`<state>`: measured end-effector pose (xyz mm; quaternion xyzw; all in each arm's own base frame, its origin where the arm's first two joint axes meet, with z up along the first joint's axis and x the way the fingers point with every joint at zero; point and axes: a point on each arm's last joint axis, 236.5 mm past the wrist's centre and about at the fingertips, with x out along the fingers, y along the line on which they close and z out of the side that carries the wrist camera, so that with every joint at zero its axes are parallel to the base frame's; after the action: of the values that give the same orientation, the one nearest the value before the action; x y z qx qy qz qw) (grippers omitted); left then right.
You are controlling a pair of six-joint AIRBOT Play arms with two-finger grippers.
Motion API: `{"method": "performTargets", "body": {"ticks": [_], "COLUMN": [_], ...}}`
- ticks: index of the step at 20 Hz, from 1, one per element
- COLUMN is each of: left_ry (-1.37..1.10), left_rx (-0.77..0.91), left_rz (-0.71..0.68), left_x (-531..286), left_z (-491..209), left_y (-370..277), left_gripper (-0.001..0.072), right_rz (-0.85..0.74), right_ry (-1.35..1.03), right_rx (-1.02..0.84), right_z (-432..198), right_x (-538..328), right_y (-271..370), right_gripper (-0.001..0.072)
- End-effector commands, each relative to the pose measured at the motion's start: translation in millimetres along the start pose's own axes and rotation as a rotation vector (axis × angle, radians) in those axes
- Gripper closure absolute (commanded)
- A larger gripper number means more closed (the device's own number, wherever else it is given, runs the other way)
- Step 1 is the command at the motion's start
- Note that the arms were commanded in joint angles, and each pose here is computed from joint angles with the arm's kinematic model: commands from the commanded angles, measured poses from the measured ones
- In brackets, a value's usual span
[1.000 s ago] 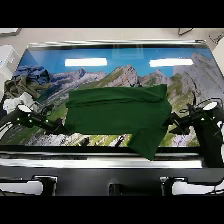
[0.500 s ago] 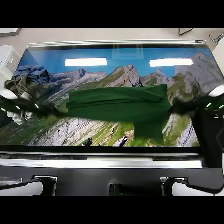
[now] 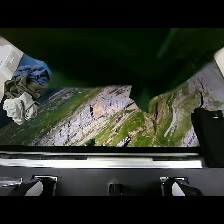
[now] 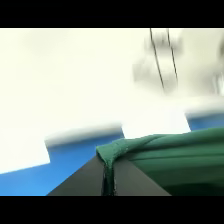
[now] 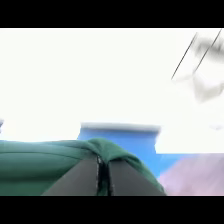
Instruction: Fold the clothes and pants, and hang the long-sleeved shirts on hangers.
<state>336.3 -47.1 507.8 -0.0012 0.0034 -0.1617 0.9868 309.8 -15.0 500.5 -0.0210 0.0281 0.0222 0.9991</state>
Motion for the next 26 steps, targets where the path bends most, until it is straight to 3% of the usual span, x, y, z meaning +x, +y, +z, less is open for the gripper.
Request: {"method": "performTargets", "body": {"ticks": [1, 6, 9, 12, 16, 18, 22, 26], "left_ry": [-0.223, -0.304, -0.188, 0.129, 0.638, 0.856, 1.110, 1.077], "left_rx": [0.091, 0.080, 0.057, -0.104, -0.359, -0.440, -0.607, -0.632], "left_rz": [0.025, 0.077, 0.068, 0.028, -0.035, -0.073, -0.046, 0.018], "left_x": [-82.0, -114.0, -92.4, -28.6, 58.6, 79.3, 97.1, 140.7], "left_z": [65.4, 84.6, 57.5, -34.9, -242.7, -352.8, -496.7, -533.0], "left_y": [-45.4, -51.0, -41.7, -12.1, 21.8, 21.4, 29.5, 62.5], "left_gripper": [0.0688, 0.0688, 0.0688, 0.0687, 0.0687, 0.0687, 0.0687, 0.0687], "right_rz": [-0.057, -0.139, -0.158, -0.129, 0.086, 0.119, 0.073, 0.036], "right_ry": [-0.223, -0.426, -0.296, 0.178, 1.058, 1.297, 1.408, 1.144], "right_rx": [-0.088, -0.083, -0.036, 0.083, 0.303, 0.313, 0.417, 0.490], "right_z": [59.8, 102.8, 75.2, -36.7, -271.7, -368.6, -500.8, -516.9], "right_x": [-94.8, -140.9, -115.6, -35.2, 45.5, 71.1, 133.9, 223.7], "right_y": [23.1, 17.7, 4.0, -17.2, 0.4, 19.2, 63.9, 60.2], "right_gripper": [0.0673, 0.0673, 0.0673, 0.0673, 0.0675, 0.0675, 0.0674, 0.0674]}}
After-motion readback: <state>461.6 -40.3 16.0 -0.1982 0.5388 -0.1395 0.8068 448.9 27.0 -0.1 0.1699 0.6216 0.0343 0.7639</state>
